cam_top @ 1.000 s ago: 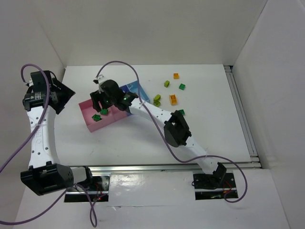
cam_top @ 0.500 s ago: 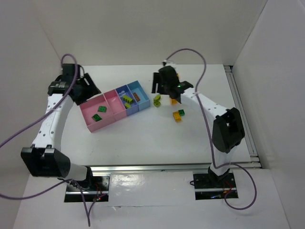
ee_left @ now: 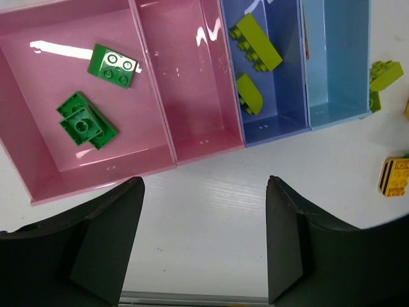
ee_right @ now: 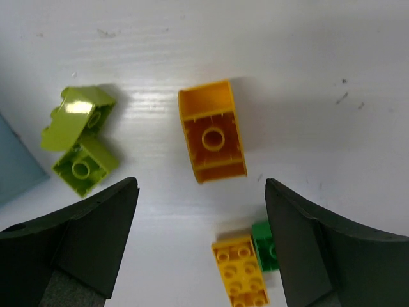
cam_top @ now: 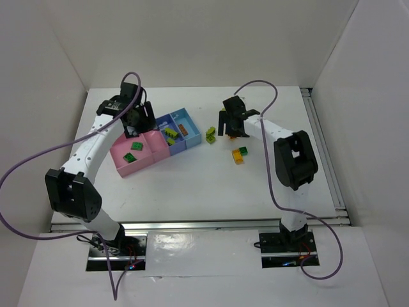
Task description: Sort the legos into containers by color
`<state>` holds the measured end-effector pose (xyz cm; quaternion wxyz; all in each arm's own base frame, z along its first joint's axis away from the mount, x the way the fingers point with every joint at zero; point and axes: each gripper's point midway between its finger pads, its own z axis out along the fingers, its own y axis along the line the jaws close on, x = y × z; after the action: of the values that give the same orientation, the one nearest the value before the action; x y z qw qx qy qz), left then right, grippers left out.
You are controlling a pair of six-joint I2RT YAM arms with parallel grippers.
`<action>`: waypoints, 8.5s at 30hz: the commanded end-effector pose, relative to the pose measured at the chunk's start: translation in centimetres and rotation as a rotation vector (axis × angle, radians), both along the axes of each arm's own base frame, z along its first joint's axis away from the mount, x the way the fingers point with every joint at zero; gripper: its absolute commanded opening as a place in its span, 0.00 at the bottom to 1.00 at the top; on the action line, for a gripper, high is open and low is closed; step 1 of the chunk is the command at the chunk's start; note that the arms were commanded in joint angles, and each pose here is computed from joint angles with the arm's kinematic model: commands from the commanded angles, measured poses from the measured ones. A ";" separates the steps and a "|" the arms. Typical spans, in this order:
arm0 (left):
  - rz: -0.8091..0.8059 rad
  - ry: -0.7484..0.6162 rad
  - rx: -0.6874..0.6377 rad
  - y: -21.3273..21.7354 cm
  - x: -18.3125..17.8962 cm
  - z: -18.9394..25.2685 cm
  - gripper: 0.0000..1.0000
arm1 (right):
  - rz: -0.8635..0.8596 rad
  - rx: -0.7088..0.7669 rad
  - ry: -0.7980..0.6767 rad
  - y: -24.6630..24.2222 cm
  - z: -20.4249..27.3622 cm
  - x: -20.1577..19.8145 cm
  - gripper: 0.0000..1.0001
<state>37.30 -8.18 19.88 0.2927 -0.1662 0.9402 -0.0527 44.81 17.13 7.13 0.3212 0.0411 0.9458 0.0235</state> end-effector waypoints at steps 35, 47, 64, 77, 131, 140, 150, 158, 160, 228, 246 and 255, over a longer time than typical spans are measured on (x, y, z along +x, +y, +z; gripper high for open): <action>0.455 -0.003 -0.075 14.1 -3.5 0.6 0.80 | 0.613 0.255 -0.322 30.2 13.2 0.3 0.32; 0.449 -0.023 -0.096 14.3 -3.9 0.8 0.80 | 0.658 0.283 -0.328 34.4 8.9 -0.4 0.36; 0.413 -0.040 -0.098 14.0 -3.6 0.7 0.78 | 0.182 0.188 -0.398 17.1 16.3 4.9 0.50; 0.374 -0.051 -0.135 13.2 -3.1 0.3 0.77 | 0.202 0.093 0.013 4.3 1.6 -3.6 0.85; 0.351 -0.067 -0.154 12.7 -2.1 0.6 0.77 | 0.364 0.166 -0.219 13.0 7.5 -6.5 0.25; 0.383 -0.045 -0.129 13.3 -2.6 0.2 0.77 | 0.601 0.287 -0.272 28.3 10.0 -4.6 0.27; 0.382 -0.036 -0.116 13.5 -2.6 -0.1 0.77 | 0.622 0.349 -0.300 33.7 9.1 -1.5 0.31; 0.374 -0.035 -0.111 13.5 -2.6 -0.1 0.77 | 0.571 0.342 -0.352 33.3 11.3 -0.5 0.73; 0.369 -0.026 -0.119 13.3 -2.5 -0.4 0.77 | 0.545 0.335 -0.397 31.9 13.7 0.0 0.75; 0.326 -0.106 -0.084 12.8 -2.6 1.9 0.77 | 0.471 0.195 -0.293 25.2 9.3 3.6 0.16; 0.296 -0.078 -0.127 11.9 -2.5 1.0 0.77 | 0.143 0.195 -0.431 14.9 13.3 4.3 0.42; 0.278 -0.058 -0.138 11.6 -2.5 0.4 0.77 | -0.048 0.084 -0.047 7.1 0.6 3.7 0.80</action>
<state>34.70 3.65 20.38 0.3117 -0.3244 0.8899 -0.0750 49.78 25.19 11.52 0.3991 0.0555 0.9114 0.0832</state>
